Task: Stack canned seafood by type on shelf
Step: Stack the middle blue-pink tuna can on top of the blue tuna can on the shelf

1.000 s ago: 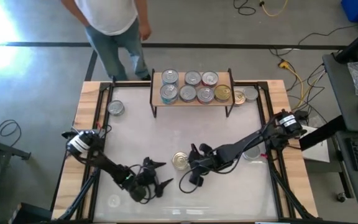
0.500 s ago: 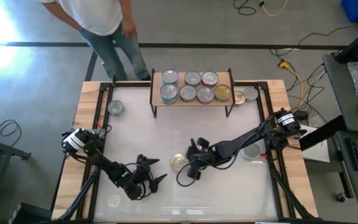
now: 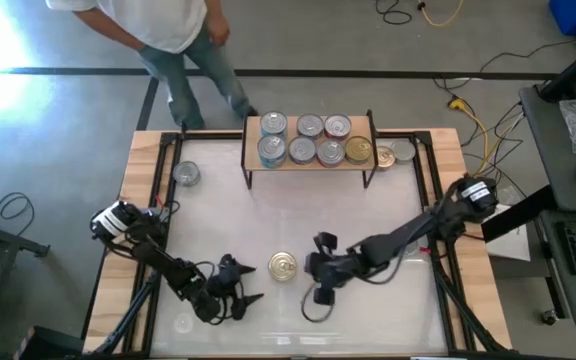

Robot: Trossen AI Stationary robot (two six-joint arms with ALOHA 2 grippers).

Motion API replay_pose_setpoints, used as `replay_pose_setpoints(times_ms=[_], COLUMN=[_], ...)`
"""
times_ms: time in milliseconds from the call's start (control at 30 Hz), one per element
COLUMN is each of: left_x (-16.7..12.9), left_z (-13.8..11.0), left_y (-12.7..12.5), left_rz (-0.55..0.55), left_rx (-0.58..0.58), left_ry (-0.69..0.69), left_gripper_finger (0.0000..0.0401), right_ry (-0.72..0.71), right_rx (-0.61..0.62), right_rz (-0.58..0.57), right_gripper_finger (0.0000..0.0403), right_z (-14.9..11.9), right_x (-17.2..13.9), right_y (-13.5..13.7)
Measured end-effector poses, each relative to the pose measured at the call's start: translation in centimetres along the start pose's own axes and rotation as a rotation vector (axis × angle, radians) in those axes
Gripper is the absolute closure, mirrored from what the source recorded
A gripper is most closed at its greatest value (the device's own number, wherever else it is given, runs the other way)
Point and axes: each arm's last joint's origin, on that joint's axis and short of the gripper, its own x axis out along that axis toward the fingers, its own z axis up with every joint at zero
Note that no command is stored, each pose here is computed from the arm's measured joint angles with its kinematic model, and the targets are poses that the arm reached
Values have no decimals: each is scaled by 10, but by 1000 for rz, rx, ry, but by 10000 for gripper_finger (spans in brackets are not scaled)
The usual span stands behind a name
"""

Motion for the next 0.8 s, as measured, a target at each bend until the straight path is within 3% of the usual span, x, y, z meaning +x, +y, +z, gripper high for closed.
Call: replay_pose_setpoints(times_ms=[167,333,600,800], left_x=[-2,1,7,17], left_z=[-1,-1,3,11], left_y=[0,0,1,9], left_rz=[-3,16,49,77], left_rx=[-43,-52,-90,-90], left_ry=[1,-21,-52,-30], left_gripper_finger=[1,1,1,1], right_ry=[-138,-220,-182,-177], right_rx=[-17,10,-7,-36], right_rz=[-84,-73,-74,12], right_gripper_finger=[304,199,26,13], right_z=[-22,-41,-52,-50], right_x=[-2,4,16,34], right_y=[20,20,0,-26])
